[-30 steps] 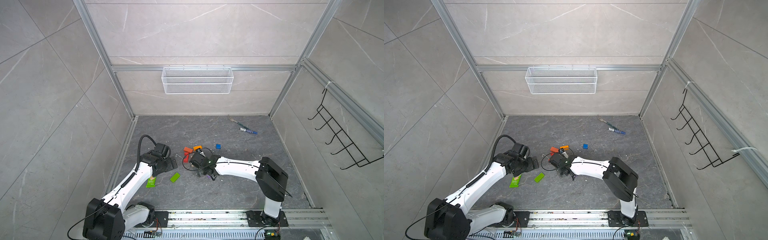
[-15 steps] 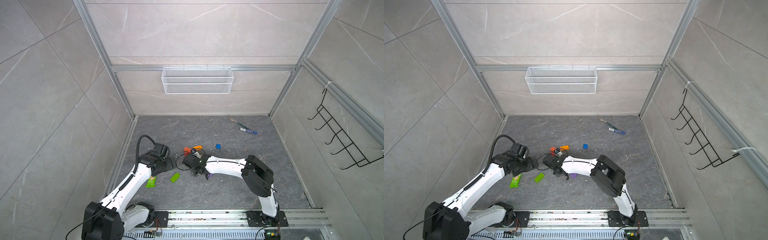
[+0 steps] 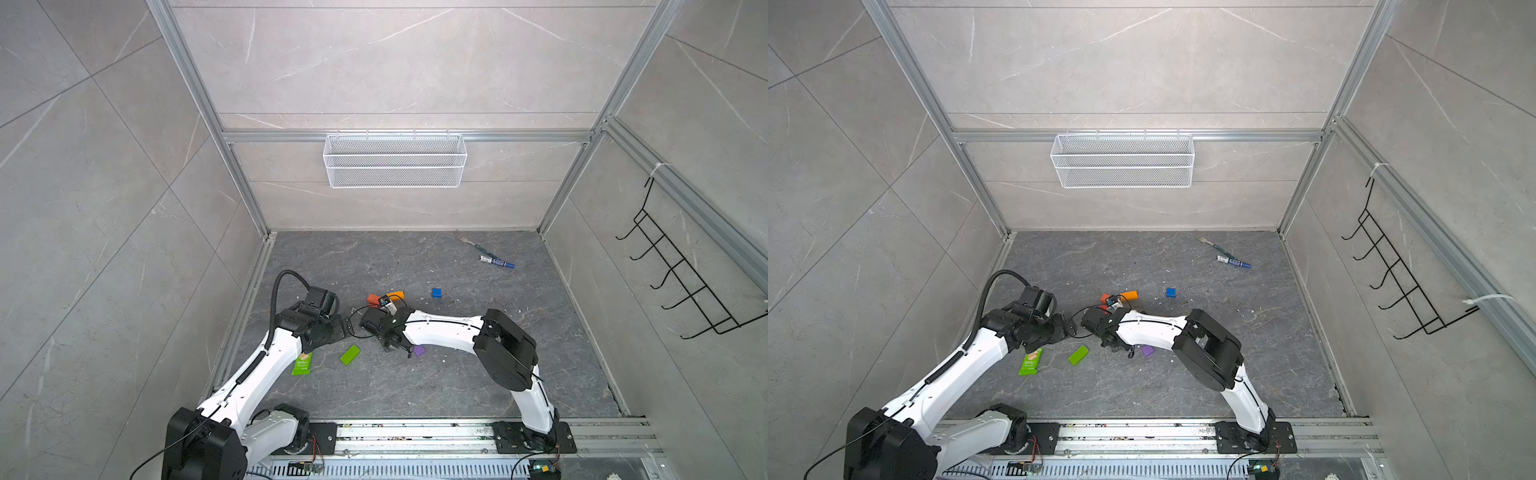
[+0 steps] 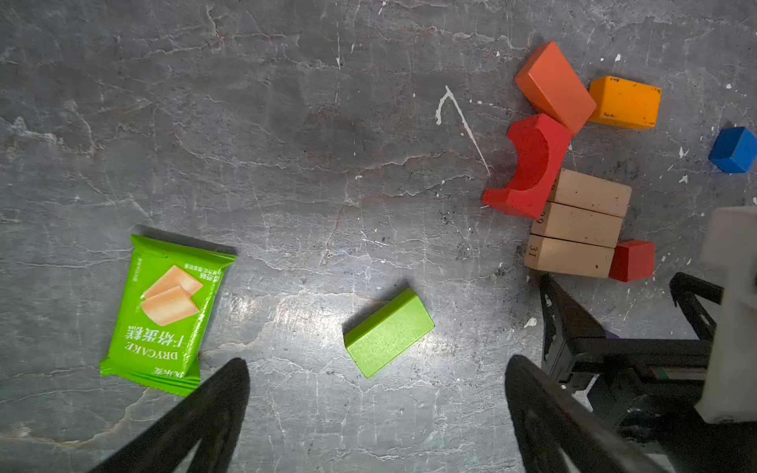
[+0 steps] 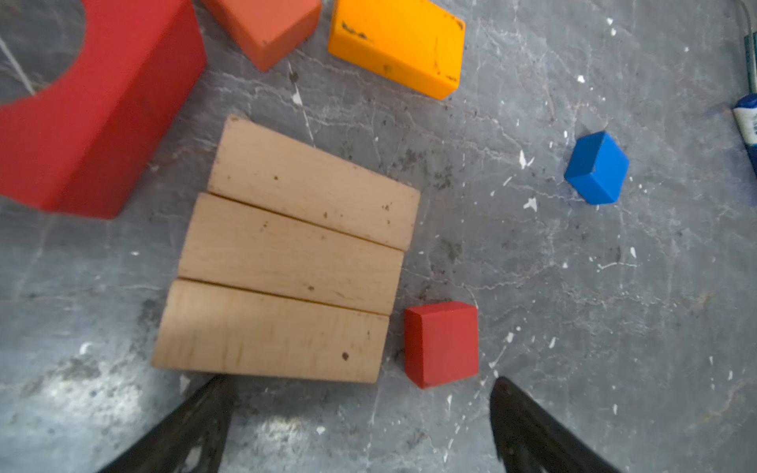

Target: Build the wood block tower

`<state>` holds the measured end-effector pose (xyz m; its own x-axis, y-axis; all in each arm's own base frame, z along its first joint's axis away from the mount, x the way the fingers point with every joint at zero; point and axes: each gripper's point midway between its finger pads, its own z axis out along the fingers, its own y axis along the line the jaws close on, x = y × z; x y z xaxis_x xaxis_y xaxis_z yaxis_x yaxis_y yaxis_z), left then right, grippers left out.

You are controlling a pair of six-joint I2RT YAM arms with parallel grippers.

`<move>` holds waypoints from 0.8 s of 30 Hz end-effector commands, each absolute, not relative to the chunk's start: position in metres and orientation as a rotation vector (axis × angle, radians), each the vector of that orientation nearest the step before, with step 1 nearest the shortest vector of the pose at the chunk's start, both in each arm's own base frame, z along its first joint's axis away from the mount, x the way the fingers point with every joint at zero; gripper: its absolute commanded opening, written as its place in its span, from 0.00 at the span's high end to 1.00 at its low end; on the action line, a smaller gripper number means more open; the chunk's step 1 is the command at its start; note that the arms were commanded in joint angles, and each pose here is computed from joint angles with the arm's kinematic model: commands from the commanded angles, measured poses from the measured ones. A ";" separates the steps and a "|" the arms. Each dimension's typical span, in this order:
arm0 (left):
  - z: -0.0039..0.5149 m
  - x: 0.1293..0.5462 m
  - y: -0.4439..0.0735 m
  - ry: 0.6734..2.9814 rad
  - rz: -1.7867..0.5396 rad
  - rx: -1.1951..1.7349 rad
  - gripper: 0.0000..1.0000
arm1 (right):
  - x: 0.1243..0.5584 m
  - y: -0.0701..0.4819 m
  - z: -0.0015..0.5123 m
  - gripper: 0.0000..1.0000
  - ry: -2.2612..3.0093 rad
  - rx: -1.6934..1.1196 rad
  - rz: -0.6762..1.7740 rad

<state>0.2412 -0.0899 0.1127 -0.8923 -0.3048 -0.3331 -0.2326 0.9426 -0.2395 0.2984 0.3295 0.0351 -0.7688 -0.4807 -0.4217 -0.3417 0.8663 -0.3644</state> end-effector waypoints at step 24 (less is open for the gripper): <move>0.118 0.241 -0.092 2.720 -0.304 -0.374 0.00 | 0.303 0.325 0.029 0.01 2.517 -0.619 -0.461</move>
<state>0.2408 -0.0907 0.1125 -0.8936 -0.3043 -0.3299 -0.2310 0.9421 -0.2432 0.3039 0.3317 0.0362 -0.7629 -0.4881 -0.4240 -0.3319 0.8585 -0.3910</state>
